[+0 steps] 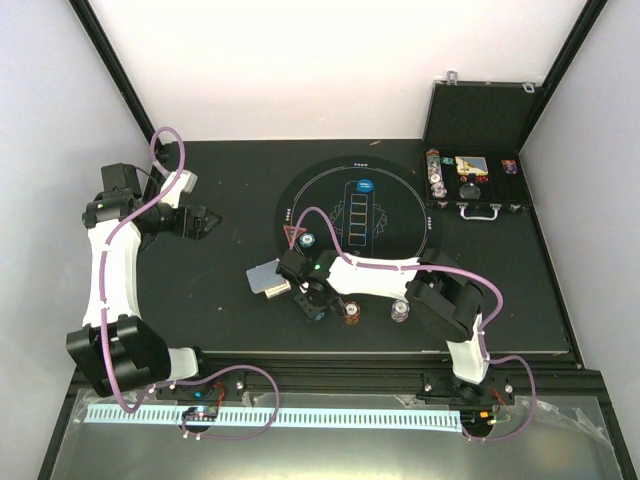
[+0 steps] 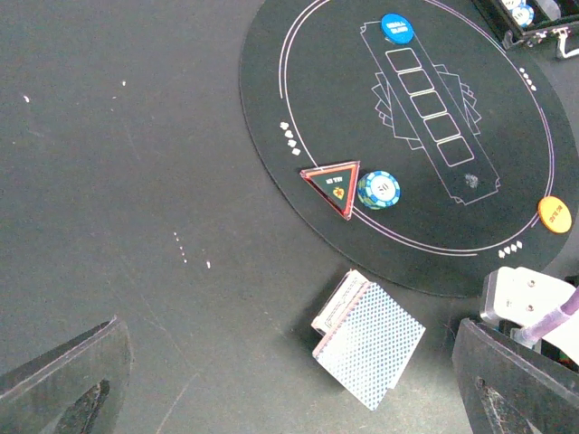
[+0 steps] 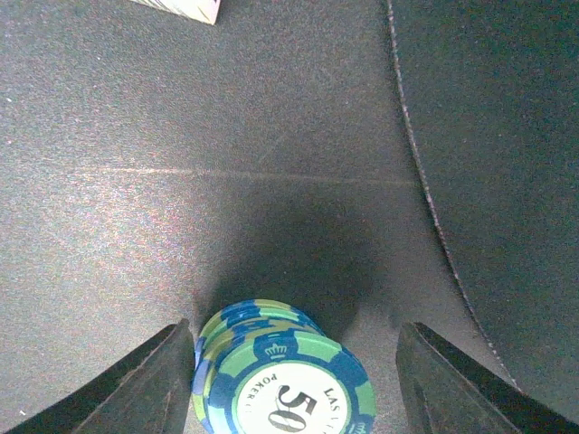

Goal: Distribute texas hold em gaming equipment

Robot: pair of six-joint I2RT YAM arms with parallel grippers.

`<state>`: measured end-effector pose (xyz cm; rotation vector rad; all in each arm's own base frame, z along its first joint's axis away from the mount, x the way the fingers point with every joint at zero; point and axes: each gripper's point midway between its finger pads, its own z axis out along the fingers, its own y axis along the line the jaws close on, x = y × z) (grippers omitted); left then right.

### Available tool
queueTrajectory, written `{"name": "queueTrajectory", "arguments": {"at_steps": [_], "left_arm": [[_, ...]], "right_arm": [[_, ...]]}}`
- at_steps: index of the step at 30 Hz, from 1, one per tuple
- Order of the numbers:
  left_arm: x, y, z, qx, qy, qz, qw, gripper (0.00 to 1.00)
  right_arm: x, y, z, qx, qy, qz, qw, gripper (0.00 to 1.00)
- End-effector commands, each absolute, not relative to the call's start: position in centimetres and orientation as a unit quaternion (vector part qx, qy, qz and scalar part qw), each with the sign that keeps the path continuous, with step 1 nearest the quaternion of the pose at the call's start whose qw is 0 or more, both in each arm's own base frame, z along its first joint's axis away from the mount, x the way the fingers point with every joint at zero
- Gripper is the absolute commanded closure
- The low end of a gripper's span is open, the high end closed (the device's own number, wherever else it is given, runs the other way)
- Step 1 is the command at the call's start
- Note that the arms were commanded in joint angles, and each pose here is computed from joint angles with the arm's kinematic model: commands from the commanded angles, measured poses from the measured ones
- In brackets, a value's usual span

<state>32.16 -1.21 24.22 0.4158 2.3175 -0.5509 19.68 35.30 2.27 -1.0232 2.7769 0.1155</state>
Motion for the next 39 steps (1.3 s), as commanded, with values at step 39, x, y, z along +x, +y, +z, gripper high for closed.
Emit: {"name": "queueTrajectory", "arguments": {"at_steps": [39], "left_arm": [[31.8, -1.3, 26.0, 0.174, 0.888, -0.207, 0.371, 0.01]], "right_arm": [[37.7, 29.5, 11.7, -0.197, 0.958, 0.015, 0.207, 0.63]]}}
